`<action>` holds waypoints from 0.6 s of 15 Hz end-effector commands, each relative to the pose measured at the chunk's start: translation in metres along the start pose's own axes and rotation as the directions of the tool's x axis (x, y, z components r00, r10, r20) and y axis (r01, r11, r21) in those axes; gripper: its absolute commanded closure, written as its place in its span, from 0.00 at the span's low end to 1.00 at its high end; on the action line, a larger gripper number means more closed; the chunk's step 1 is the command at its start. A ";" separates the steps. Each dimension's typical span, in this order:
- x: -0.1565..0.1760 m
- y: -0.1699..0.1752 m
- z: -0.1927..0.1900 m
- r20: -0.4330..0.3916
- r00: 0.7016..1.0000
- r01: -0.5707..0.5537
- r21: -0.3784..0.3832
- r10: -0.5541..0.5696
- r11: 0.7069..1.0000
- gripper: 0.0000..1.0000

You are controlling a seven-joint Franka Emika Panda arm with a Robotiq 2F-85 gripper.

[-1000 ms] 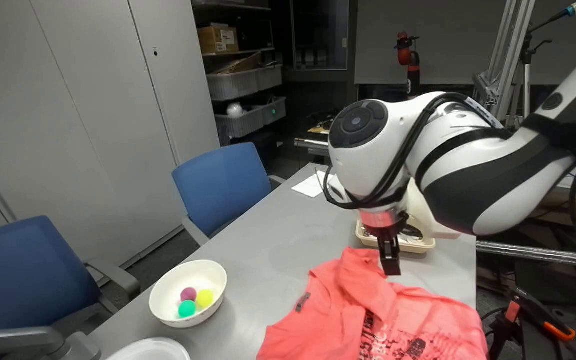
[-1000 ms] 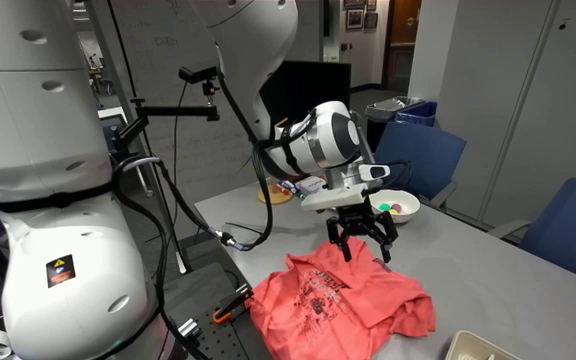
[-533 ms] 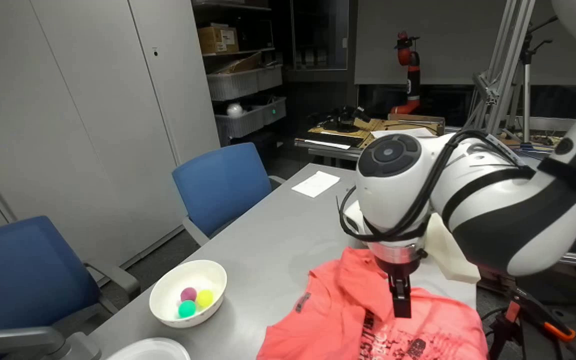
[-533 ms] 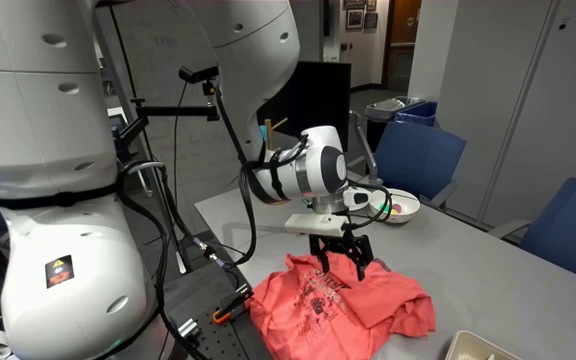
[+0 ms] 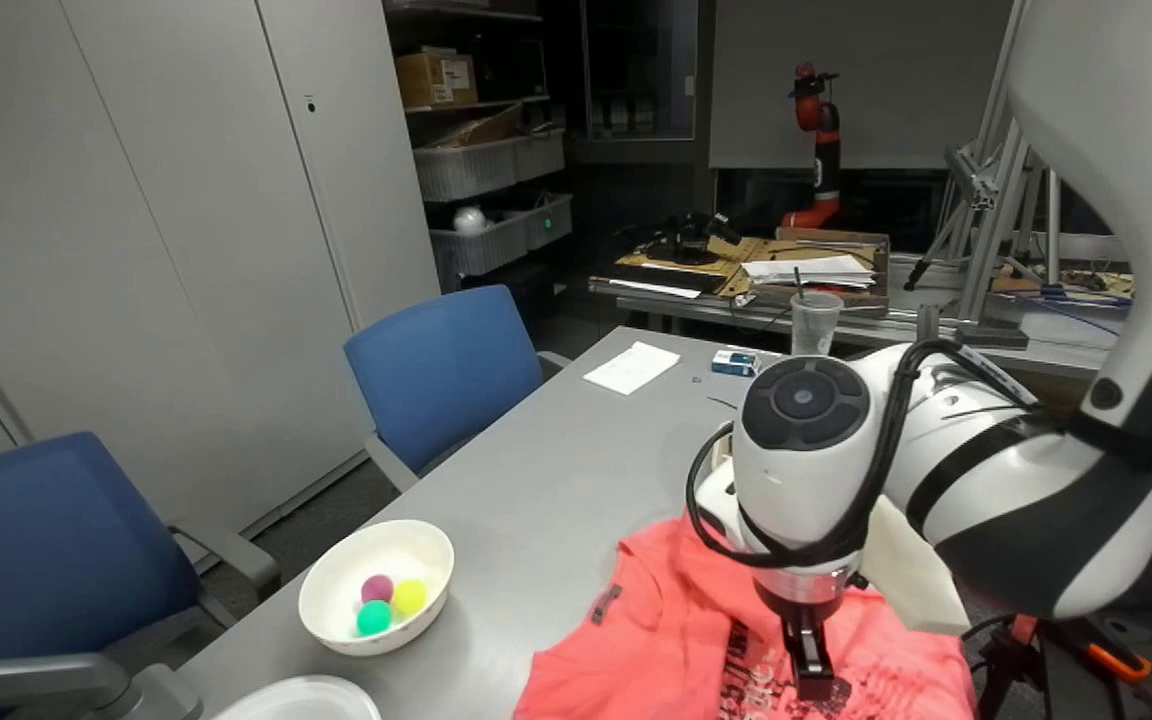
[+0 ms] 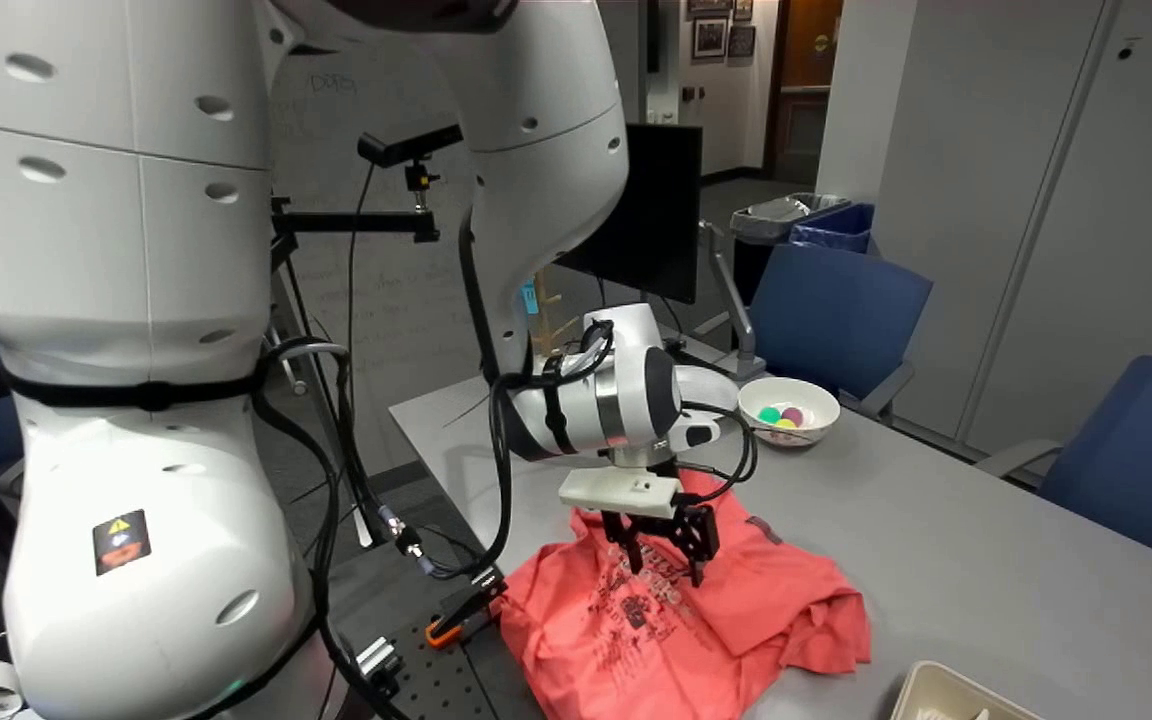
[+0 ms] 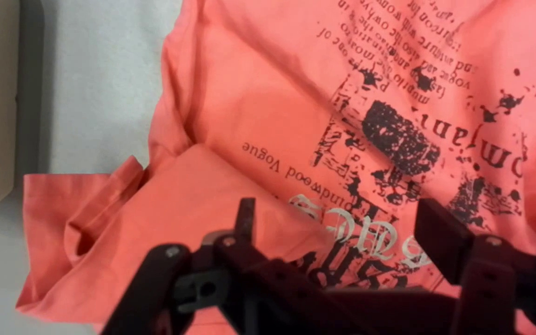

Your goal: Unfold the sweatshirt on the table

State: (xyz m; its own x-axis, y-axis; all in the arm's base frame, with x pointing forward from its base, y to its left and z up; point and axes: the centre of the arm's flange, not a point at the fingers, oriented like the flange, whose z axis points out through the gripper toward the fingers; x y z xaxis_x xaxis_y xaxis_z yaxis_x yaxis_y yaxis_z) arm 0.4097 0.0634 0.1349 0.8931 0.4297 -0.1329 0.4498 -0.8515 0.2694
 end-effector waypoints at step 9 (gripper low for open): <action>0.007 0.005 0.049 -0.034 0.997 0.064 -0.163 -0.071 0.985 0.27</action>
State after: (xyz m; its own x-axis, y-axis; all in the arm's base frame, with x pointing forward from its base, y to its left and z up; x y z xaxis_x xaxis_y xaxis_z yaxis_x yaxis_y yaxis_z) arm 0.4114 0.0464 0.1038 0.8599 0.4874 -0.1515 0.5069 -0.7809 0.3650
